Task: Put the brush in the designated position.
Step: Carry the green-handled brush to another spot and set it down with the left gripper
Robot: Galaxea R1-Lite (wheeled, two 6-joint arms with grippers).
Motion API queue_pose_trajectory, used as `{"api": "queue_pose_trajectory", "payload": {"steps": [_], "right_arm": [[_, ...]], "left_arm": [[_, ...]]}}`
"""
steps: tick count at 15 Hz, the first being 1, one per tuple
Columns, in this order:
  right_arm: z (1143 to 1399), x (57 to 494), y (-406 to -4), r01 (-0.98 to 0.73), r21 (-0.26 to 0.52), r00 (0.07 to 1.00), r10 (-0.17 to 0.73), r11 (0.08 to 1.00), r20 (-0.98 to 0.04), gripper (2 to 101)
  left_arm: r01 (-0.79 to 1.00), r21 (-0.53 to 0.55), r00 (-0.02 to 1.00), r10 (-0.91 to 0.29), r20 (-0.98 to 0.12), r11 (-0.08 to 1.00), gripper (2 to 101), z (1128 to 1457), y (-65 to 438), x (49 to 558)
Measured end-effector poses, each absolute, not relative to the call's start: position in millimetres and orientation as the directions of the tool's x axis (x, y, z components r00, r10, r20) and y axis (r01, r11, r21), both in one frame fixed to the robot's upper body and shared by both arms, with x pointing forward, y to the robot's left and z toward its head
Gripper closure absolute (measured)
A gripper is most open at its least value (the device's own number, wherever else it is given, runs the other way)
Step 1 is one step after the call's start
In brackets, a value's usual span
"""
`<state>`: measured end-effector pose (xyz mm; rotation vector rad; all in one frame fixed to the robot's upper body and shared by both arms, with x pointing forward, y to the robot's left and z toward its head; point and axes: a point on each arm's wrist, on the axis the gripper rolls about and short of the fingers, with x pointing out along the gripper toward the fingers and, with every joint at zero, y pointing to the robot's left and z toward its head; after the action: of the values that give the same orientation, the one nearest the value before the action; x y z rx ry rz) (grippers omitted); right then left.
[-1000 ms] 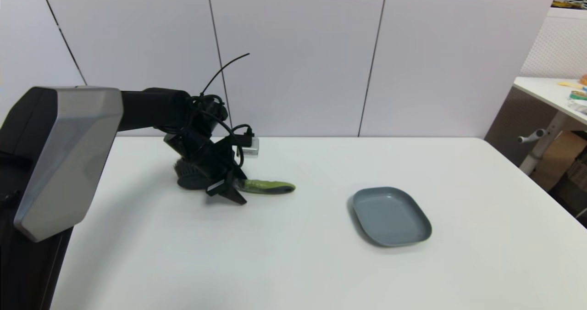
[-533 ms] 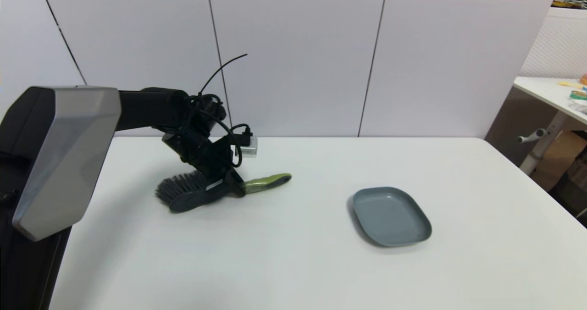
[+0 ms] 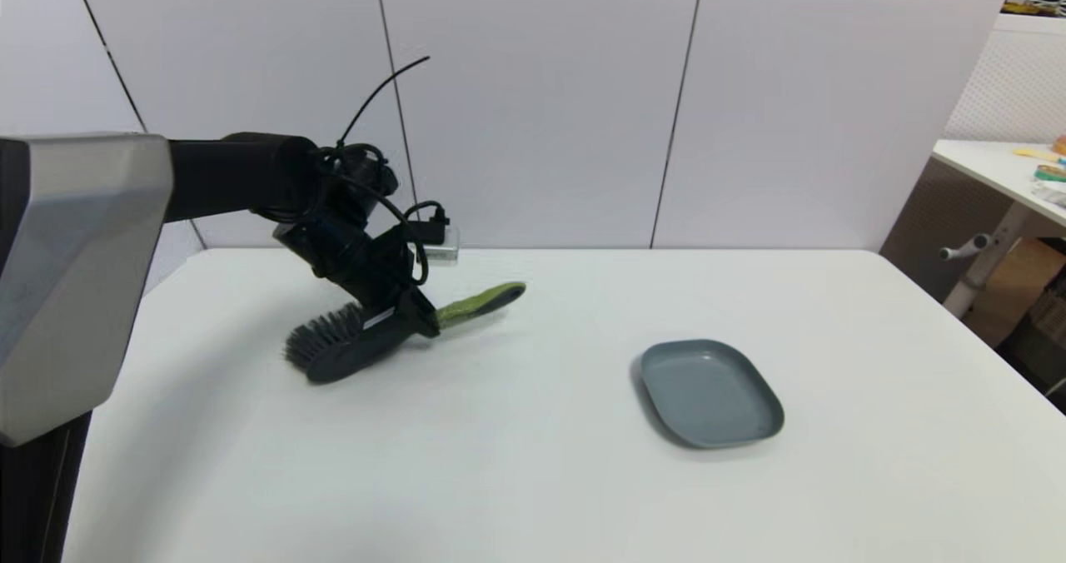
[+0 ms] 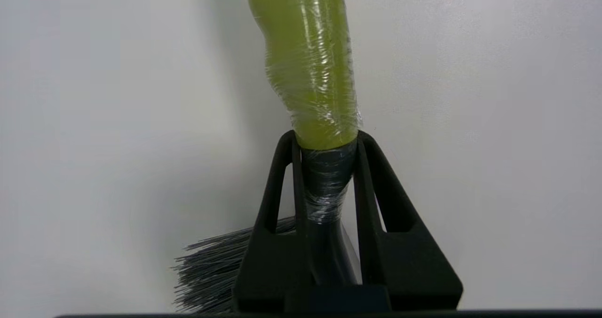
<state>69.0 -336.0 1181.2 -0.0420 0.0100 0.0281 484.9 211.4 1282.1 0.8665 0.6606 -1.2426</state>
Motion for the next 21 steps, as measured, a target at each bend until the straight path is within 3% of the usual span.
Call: {"api": "queue_pose_trajectory", "payload": {"steps": [21], "right_arm": [[1181.2,69.0,-336.0,-0.029,-0.042,1.000,0.028,0.999,-0.011,5.0]], "left_arm": [[0.948,0.313,0.292,-0.561,-0.775,0.061,84.9,1332.5,203.5,455.7]]}}
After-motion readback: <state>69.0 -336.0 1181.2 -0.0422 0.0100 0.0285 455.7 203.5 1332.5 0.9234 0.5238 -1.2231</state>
